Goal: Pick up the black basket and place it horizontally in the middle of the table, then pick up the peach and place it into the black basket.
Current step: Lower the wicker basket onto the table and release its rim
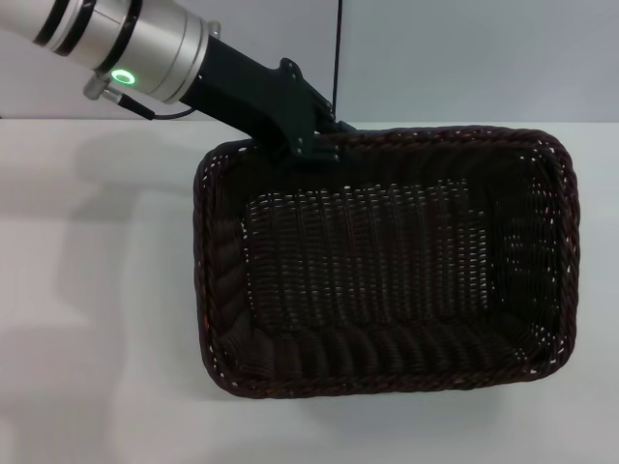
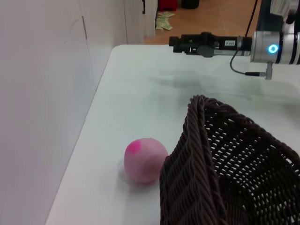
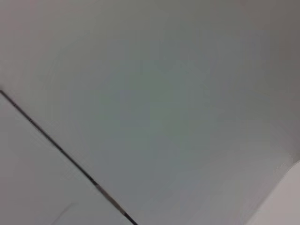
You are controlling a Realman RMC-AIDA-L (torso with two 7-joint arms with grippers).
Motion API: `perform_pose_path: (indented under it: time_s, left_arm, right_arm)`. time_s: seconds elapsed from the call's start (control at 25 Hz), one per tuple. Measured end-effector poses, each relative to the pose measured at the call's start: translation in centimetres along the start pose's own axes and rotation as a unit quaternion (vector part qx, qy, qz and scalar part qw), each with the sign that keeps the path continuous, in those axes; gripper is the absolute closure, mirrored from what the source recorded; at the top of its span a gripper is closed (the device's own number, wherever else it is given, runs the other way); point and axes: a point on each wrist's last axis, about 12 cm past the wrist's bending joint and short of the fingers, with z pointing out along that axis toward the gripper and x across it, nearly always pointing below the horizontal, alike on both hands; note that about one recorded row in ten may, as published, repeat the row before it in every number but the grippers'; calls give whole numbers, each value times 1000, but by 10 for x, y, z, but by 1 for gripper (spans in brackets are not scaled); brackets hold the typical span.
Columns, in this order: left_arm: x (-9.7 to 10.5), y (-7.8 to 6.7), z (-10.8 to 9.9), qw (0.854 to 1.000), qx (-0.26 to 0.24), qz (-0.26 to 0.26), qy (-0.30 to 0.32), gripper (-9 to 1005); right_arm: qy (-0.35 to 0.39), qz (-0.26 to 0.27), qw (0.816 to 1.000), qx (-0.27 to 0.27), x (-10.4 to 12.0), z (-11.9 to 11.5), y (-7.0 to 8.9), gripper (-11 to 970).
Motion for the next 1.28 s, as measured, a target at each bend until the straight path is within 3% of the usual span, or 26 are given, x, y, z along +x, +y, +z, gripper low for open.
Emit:
perform_pose_path:
  time_s: [0.28,0.64,1.24,1.28]
  left_arm:
    - [0,1,3,1000,-6,2,2,794]
    - [-1,-2,14,1000,-1,20,15,758]
    - [1,7,15,998,-61,21,-17,584]
    - [3,7,13,997,-68,22,-30,338]
  right_arm:
    - [-51,-59,995,-63,-12,-8,12,402]
    - [-58,-64,994,-68,-14,-7,13,401]
    - [-53,-62,995,-65,-12,-9,13,401]
    - [-52,-62,994,-66,-12,-9,13,401]
